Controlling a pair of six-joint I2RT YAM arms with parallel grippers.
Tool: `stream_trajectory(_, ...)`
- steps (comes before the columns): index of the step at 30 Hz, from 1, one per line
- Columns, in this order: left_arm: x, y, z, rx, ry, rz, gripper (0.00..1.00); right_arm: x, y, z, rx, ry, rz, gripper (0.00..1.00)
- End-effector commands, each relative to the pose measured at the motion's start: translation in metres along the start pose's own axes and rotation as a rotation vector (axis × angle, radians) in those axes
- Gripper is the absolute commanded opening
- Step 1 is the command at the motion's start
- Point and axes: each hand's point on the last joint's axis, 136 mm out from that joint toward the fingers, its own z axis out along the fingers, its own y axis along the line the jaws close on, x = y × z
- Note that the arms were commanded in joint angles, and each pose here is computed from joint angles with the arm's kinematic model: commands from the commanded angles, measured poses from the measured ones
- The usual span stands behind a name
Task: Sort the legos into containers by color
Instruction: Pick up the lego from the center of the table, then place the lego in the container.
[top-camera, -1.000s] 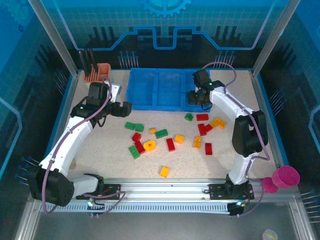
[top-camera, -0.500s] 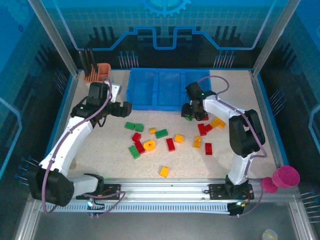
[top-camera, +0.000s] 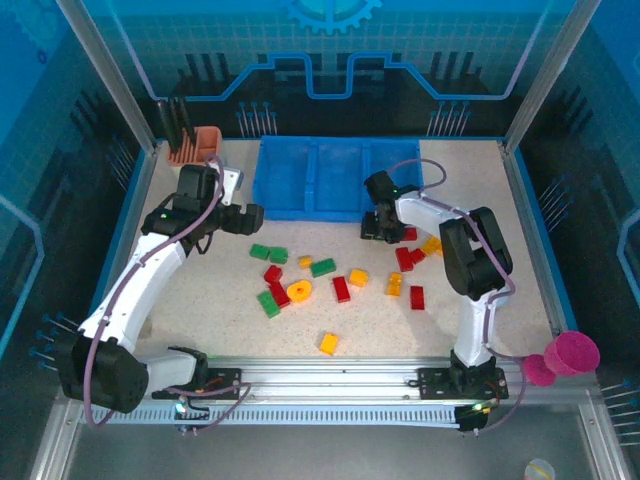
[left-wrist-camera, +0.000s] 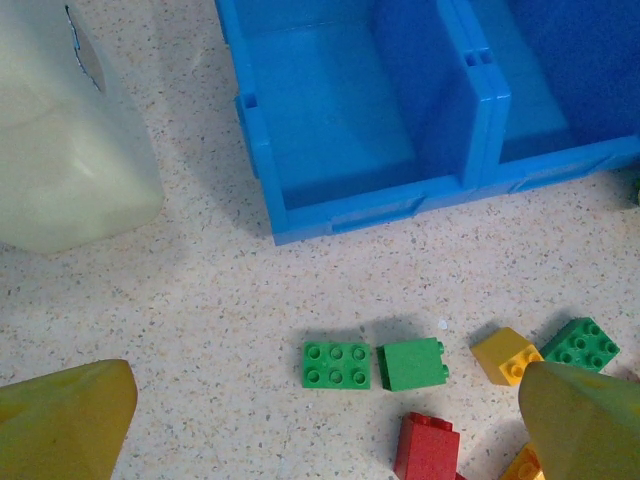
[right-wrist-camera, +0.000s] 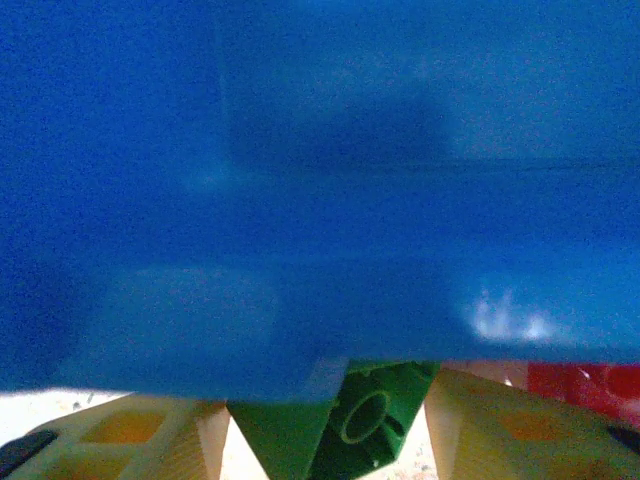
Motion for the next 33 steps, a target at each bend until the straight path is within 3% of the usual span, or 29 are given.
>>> stream_trajectory(1,0.003,-0.002,0.005,0.001,0.004,0.016,0.99,-0.003,0.000,0.009,0.028,-0.006,-0.022,0.53)
stream_trajectory(8,0.002,-0.002,0.008,0.002,0.014,0.016,0.99,-0.005,-0.005,0.010,0.045,-0.001,-0.056,0.36)
stream_trajectory(13,0.003,-0.001,0.009,-0.003,0.023,0.019,0.99,-0.007,-0.003,-0.022,0.043,-0.023,-0.114,0.28)
stream_trajectory(22,0.004,0.001,0.012,-0.013,0.042,0.039,0.99,-0.045,-0.007,-0.101,0.052,-0.183,-0.186,0.28)
stream_trajectory(33,-0.014,-0.009,0.003,0.021,0.006,0.025,0.99,-0.134,-0.023,-0.093,0.076,-0.335,-0.144,0.29)
